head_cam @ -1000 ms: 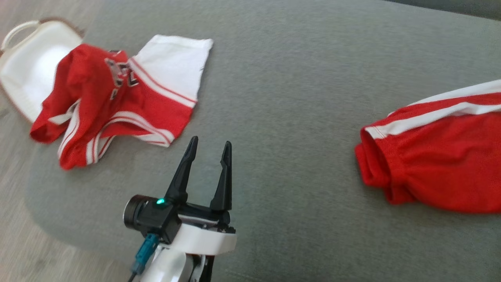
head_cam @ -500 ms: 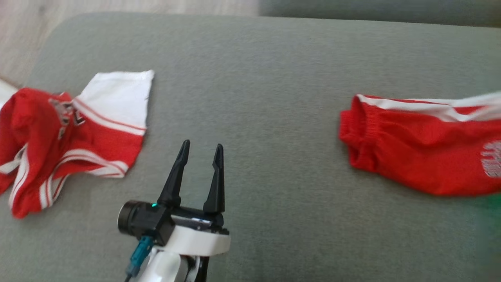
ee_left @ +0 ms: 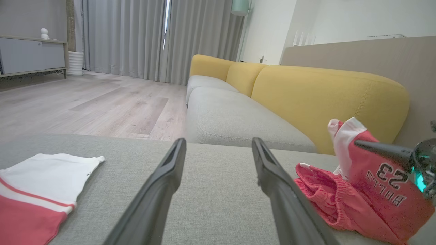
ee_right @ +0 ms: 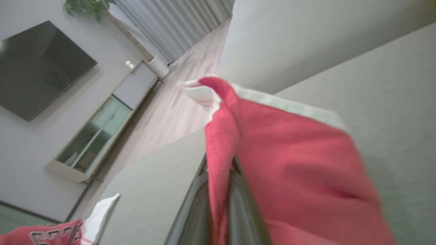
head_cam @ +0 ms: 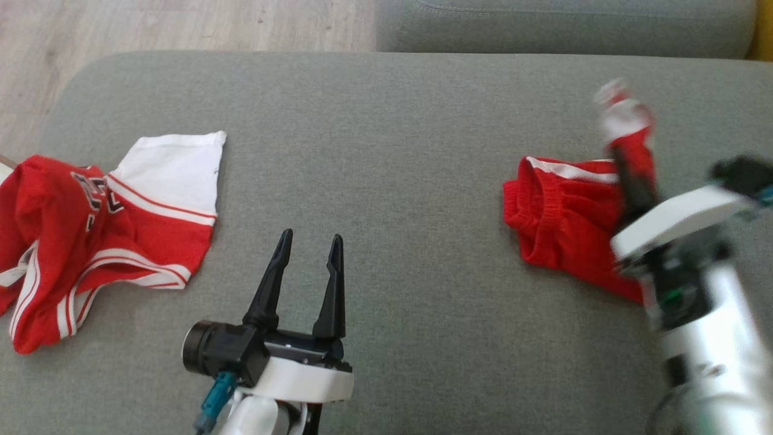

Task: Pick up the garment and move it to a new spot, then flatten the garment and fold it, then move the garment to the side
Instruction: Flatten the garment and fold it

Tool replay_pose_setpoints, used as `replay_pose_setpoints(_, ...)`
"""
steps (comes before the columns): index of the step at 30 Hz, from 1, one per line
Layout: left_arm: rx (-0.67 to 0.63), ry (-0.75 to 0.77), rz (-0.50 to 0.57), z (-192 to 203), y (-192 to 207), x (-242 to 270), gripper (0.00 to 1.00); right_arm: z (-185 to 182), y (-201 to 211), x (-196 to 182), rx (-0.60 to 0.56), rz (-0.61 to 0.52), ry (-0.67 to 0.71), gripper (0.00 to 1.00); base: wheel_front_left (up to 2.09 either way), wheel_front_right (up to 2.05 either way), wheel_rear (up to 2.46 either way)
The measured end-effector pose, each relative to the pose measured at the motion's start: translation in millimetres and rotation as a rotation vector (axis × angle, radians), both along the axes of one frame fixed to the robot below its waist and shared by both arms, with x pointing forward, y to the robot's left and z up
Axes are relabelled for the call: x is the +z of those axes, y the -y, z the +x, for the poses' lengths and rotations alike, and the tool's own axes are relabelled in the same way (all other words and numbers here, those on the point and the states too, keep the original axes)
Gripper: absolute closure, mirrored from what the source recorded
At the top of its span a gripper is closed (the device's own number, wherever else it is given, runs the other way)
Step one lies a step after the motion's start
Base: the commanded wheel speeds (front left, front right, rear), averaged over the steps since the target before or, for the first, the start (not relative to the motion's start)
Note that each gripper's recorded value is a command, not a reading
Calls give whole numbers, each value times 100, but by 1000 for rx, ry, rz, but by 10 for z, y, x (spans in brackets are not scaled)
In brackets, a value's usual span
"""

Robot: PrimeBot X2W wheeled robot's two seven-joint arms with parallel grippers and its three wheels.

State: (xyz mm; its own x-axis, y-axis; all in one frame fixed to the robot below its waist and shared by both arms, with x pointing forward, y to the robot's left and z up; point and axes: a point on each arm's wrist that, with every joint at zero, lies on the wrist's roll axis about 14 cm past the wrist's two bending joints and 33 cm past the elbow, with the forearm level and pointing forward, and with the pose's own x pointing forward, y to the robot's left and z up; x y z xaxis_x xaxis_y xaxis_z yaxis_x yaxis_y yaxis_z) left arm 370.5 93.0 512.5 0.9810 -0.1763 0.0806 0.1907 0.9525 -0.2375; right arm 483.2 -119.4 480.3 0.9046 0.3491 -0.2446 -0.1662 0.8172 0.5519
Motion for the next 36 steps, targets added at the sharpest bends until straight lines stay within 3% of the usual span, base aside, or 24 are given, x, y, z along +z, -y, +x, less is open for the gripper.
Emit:
replay_pose_setpoints(2, 7, 4, 0, -13, -21, 14, 0, -128, -271, -78, 46, 41, -25, 100, 0, 0, 0)
replay_pose_setpoints(3, 9, 9, 0, -27, -34, 29, 0, -241, -527, -136, 84, 83, -50, 80, 0, 0, 0)
replay_pose_setpoints(4, 9, 12, -1, -34, -39, 40, 0, -285, -631, -151, 99, 99, -56, 0, 0, 0, 0)
replay_pose_setpoints(9, 25, 25, -1, -85, -86, 83, 0, -380, -930, 55, 151, 194, -3, 0, 0, 0, 0)
replay_pose_setpoints(13, 42, 13, -6, -148, -127, 50, 0, -403, -798, 279, 117, 204, 99, 0, 0, 0, 0)
replay_pose_setpoints(19, 94, 21, -14, -273, -228, 83, 0, -686, -146, 290, 35, -44, 266, 0, 0, 0, 0)
replay_pose_setpoints(23, 156, -3, -12, -432, -359, 10, 0, -1017, 70, 212, -23, -117, 327, 0, 0, 0, 0)
replay_pose_setpoints(29, 213, -13, 63, -677, -518, -77, 0, -1406, 276, 4, -29, -314, 346, 0, 0, 0, 0)
replay_pose_setpoints(36, 250, -27, 122, -898, -657, -159, 0, -1561, 315, 28, -100, -342, 364, 0, 0, 0, 0)
